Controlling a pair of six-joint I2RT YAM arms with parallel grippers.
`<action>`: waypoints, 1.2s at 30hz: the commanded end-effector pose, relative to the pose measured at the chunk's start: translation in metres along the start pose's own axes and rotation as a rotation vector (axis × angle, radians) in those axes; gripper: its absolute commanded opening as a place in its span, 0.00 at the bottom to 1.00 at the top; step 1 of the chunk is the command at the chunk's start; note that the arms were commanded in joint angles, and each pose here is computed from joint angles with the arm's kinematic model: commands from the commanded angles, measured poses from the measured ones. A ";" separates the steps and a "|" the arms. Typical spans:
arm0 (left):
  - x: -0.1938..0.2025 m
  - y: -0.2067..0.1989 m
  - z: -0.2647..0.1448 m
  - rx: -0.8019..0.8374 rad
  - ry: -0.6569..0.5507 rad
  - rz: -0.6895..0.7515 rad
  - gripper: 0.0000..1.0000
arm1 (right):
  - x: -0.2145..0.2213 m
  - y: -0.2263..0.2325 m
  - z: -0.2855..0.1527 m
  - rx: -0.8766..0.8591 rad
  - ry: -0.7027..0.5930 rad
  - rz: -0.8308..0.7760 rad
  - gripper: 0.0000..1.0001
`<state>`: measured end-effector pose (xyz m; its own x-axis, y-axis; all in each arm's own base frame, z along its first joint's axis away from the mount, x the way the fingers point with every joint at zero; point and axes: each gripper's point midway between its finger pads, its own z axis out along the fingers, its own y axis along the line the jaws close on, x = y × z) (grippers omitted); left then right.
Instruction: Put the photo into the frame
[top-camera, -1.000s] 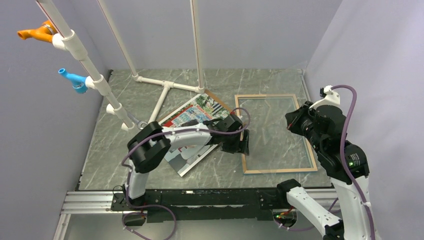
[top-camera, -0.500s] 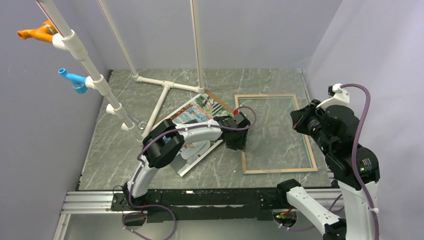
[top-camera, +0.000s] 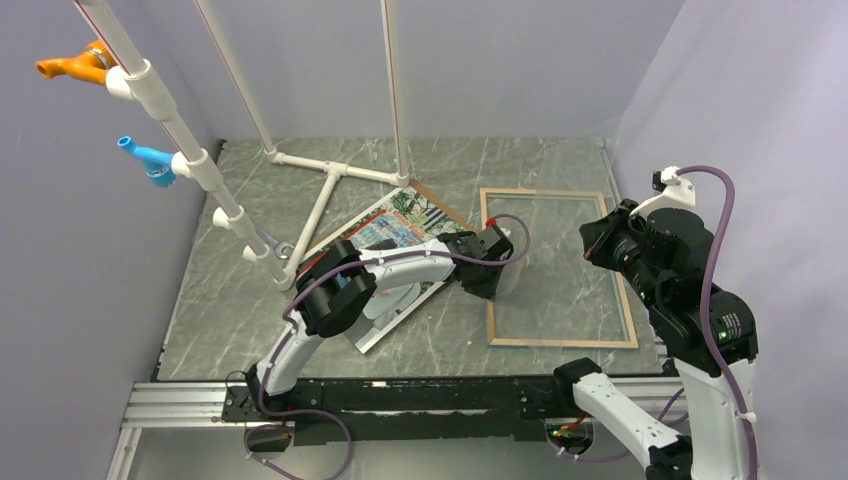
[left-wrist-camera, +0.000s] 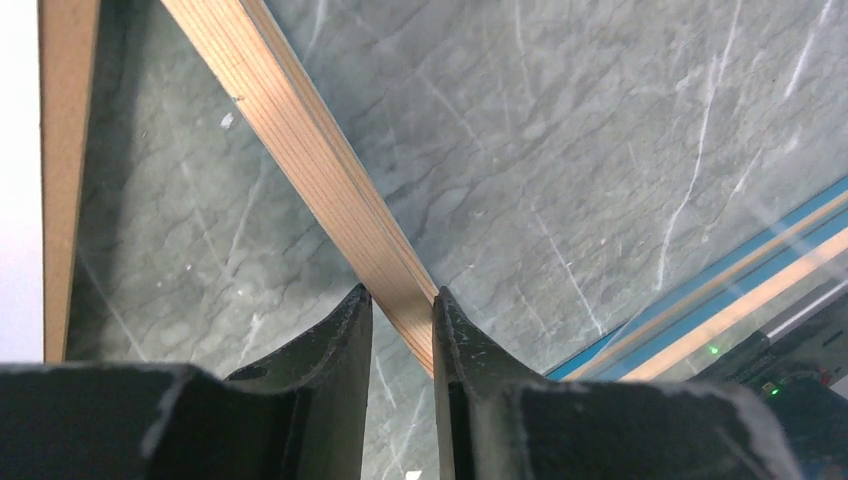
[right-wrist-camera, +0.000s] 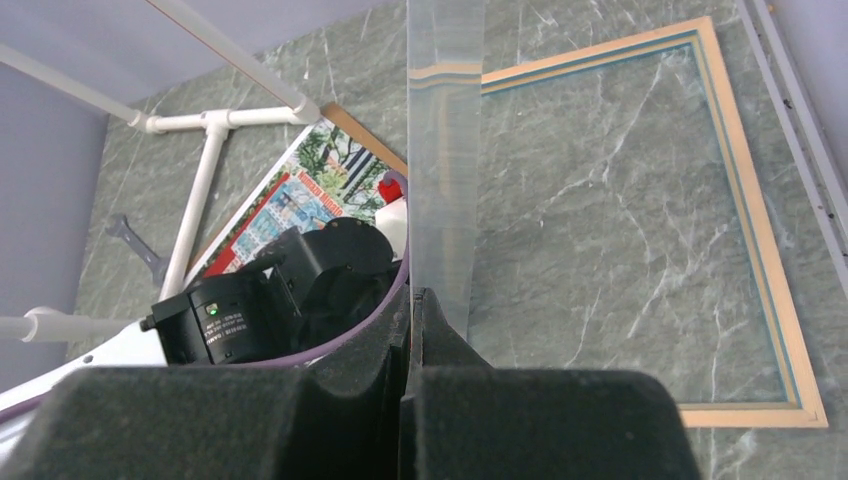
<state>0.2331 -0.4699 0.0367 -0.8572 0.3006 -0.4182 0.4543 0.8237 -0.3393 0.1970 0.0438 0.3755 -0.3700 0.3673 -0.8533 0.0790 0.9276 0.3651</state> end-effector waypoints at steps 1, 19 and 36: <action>-0.011 -0.016 0.008 0.037 -0.041 0.123 0.03 | -0.014 0.001 -0.008 -0.003 -0.042 -0.005 0.00; -0.048 -0.024 -0.027 0.049 -0.116 -0.009 0.00 | -0.013 0.001 -0.008 -0.003 -0.037 -0.008 0.00; -0.037 0.002 -0.066 0.090 -0.190 -0.059 0.44 | 0.005 0.011 0.008 -0.064 0.012 -0.016 0.00</action>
<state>0.2498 -0.4171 0.0676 -0.8590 0.1837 -0.4779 0.3619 0.8782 -0.3128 0.2013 0.0558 0.3606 -0.4181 0.3550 -0.8361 0.0420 0.9270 0.3726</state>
